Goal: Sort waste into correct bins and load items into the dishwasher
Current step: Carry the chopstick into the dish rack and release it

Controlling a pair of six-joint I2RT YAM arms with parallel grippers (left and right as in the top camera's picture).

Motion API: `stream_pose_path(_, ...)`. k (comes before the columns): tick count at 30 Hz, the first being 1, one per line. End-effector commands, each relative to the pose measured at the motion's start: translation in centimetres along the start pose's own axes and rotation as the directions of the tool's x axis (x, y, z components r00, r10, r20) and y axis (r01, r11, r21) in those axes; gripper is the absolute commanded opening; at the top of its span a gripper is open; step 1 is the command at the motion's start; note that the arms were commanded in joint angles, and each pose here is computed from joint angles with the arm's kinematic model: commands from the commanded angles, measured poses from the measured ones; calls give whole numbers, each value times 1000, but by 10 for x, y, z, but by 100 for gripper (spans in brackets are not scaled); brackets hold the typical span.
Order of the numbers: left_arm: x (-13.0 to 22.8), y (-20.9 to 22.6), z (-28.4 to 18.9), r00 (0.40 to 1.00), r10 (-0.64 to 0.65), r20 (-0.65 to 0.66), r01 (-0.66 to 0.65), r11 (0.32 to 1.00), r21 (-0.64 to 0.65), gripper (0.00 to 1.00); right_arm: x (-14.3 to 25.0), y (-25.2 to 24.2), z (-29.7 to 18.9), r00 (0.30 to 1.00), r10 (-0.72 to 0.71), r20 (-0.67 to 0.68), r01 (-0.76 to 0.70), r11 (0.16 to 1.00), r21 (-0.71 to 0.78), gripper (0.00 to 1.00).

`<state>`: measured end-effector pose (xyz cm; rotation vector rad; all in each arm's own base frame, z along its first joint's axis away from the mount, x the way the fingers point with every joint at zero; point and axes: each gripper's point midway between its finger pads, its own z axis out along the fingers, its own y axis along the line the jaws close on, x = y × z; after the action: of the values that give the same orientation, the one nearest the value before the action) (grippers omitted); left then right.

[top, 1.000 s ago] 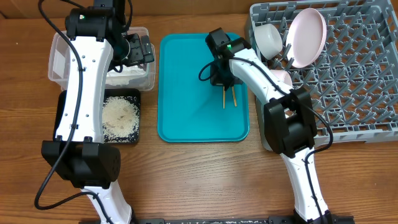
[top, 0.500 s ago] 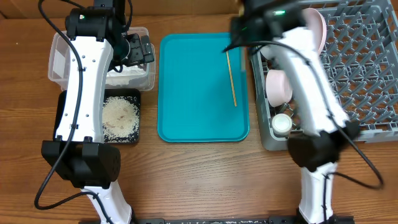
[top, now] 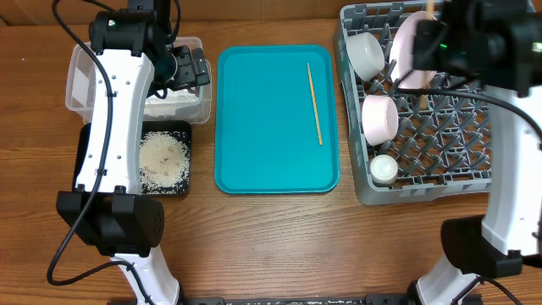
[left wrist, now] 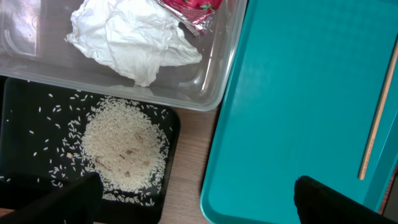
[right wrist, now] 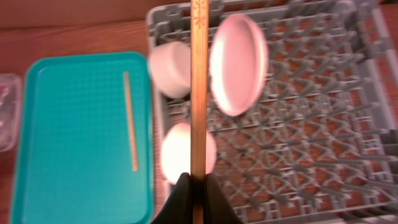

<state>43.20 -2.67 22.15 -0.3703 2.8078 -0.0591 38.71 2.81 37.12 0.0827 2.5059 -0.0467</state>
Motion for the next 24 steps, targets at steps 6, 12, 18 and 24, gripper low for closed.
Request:
stream_pose_path(6,-6,2,-8,999,10,30,-10,1000,-5,100,42,-23,55,927,-292,-234,300,954,-3,4)
stream_pose_path(12,-6,2,-8,999,10,30,-10,1000,-5,100,99,-36,122,835,-347,-427,357,932,-60,4)
stream_pose_path(18,-6,2,-8,999,10,30,-10,1000,-5,100,139,-52,169,809,-308,-502,323,944,-58,4)
stream_pose_path(24,-6,2,-8,999,10,30,-10,1000,-5,100,136,-52,177,825,-296,-481,313,949,-46,39)
